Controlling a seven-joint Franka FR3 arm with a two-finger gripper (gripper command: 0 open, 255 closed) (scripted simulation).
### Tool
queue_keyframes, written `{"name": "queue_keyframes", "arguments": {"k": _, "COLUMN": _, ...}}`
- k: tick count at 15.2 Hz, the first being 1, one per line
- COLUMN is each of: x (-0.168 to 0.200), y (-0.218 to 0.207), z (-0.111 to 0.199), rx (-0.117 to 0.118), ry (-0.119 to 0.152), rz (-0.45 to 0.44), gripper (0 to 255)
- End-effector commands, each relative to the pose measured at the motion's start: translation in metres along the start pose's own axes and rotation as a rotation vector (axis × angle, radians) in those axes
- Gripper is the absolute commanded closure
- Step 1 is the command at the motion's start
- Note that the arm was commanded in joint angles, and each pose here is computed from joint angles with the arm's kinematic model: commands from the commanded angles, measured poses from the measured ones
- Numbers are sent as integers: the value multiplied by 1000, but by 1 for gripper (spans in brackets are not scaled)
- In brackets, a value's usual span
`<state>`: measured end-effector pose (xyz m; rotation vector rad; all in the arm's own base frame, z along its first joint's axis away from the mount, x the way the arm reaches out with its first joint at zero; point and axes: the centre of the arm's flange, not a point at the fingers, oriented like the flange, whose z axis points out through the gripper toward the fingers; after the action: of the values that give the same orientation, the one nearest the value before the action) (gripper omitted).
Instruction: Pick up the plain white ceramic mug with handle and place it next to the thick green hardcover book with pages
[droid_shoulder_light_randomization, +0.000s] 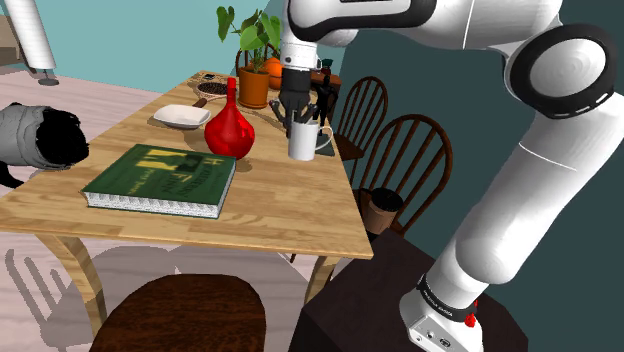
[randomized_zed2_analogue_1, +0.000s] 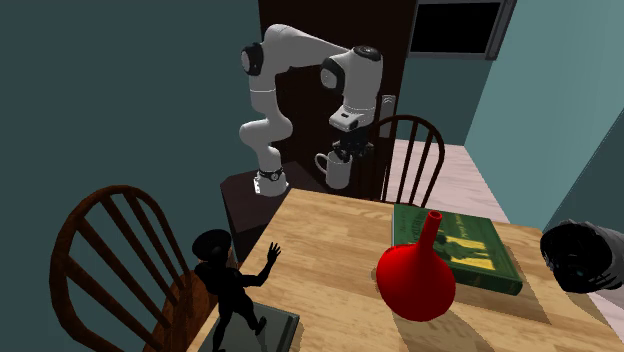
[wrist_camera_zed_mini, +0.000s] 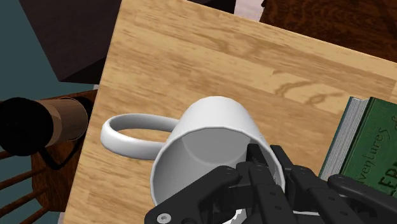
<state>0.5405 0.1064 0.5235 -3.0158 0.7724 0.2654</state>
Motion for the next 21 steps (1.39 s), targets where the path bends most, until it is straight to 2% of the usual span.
{"name": "queue_keyframes", "arguments": {"k": 1, "x": 1, "y": -27, "z": -1, "rx": 1, "ry": 0, "rz": 1, "gripper": 255}}
{"name": "queue_keyframes", "arguments": {"k": 9, "x": 13, "y": -139, "z": -6, "rx": 1, "ry": 0, "rz": 1, "gripper": 255}}
{"name": "queue_keyframes", "arguments": {"k": 21, "x": 23, "y": -141, "z": 56, "rx": 1, "ry": 0, "rz": 1, "gripper": 255}}
